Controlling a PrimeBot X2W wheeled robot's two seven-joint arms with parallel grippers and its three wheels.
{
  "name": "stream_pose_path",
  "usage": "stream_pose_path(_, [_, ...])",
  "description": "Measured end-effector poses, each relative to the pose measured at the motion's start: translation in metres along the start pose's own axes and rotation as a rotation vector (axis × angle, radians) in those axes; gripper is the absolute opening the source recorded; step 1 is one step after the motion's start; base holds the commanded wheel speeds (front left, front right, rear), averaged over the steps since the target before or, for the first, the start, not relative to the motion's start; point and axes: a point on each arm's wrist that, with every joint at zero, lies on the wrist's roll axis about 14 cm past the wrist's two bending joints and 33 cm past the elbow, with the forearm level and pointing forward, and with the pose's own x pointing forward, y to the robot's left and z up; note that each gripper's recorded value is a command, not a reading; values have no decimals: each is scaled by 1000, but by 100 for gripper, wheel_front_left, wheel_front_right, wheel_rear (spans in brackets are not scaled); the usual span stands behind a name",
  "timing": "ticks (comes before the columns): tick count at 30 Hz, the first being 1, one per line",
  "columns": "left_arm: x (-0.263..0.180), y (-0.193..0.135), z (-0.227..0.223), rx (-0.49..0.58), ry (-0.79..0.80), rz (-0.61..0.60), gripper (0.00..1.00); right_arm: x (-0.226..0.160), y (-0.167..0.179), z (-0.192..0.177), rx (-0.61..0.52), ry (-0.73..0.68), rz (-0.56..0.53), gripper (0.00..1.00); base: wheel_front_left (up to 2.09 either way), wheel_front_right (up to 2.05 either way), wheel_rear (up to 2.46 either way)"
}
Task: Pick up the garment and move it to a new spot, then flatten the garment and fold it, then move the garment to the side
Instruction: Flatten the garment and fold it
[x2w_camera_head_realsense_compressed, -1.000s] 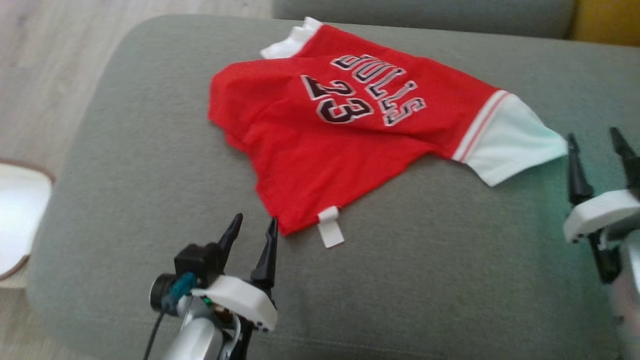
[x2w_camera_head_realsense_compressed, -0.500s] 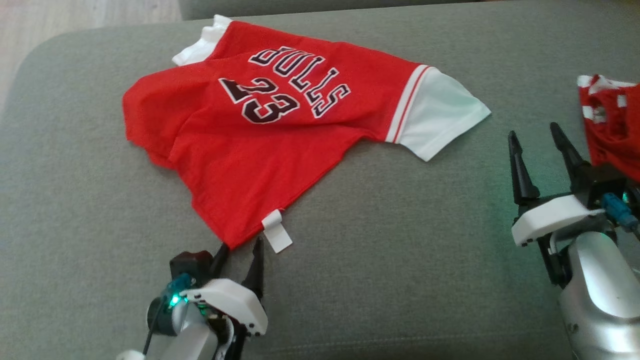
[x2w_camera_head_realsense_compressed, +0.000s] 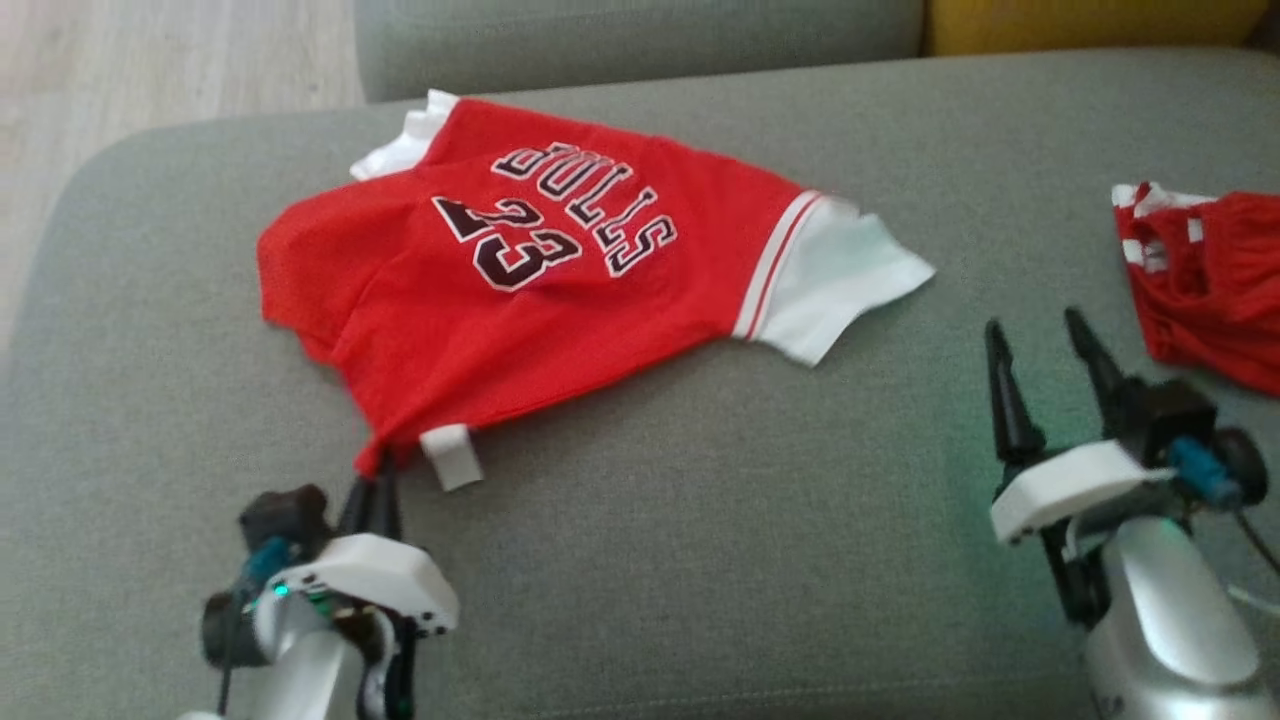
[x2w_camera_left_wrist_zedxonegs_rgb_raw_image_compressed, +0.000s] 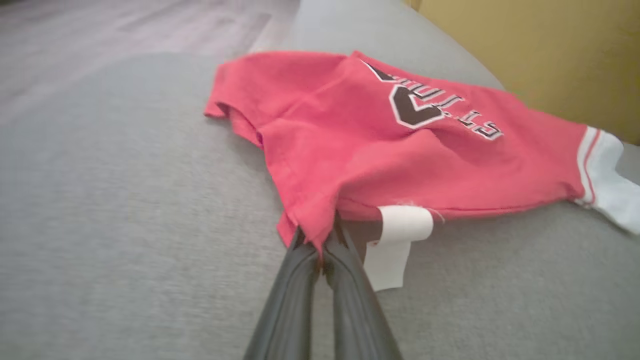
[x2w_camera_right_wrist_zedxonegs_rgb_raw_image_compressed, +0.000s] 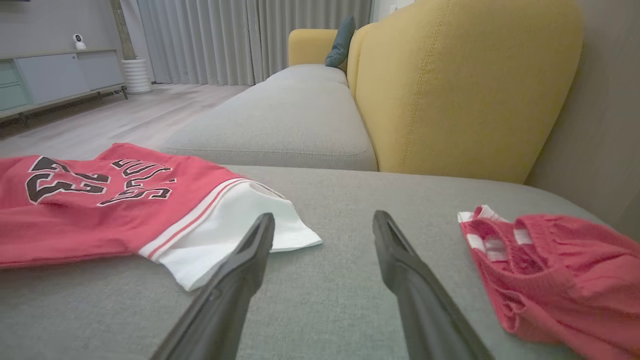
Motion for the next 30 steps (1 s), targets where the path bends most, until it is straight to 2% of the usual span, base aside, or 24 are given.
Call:
stream_pose_path(8, [-19, 52, 20, 48, -73, 160, 0, -12, 23, -9, 56, 23, 34, 100, 0, 0, 0])
stream_pose_path(9, [-22, 55, 18, 61, -68, 167, 32, -11, 27, -8, 63, 18, 40, 100, 0, 0, 0])
stream_pose_path(10, [-24, 57, 16, 68, -62, 173, 89, -11, 31, -6, 72, 15, 46, 100, 0, 0, 0])
stream_pose_path(11, [-26, 59, 13, 72, -56, 178, 100, -11, 33, -5, 75, 12, 50, 100, 0, 0, 0])
stream_pose_path(19, [-36, 55, 17, 80, -83, 168, 100, -13, 47, -2, 117, 0, 68, 100, 0, 0, 0])
stream_pose_path(30, [-49, 48, -14, 32, 4, 160, 100, -20, 71, -29, 166, 80, 117, 100, 0, 0, 0])
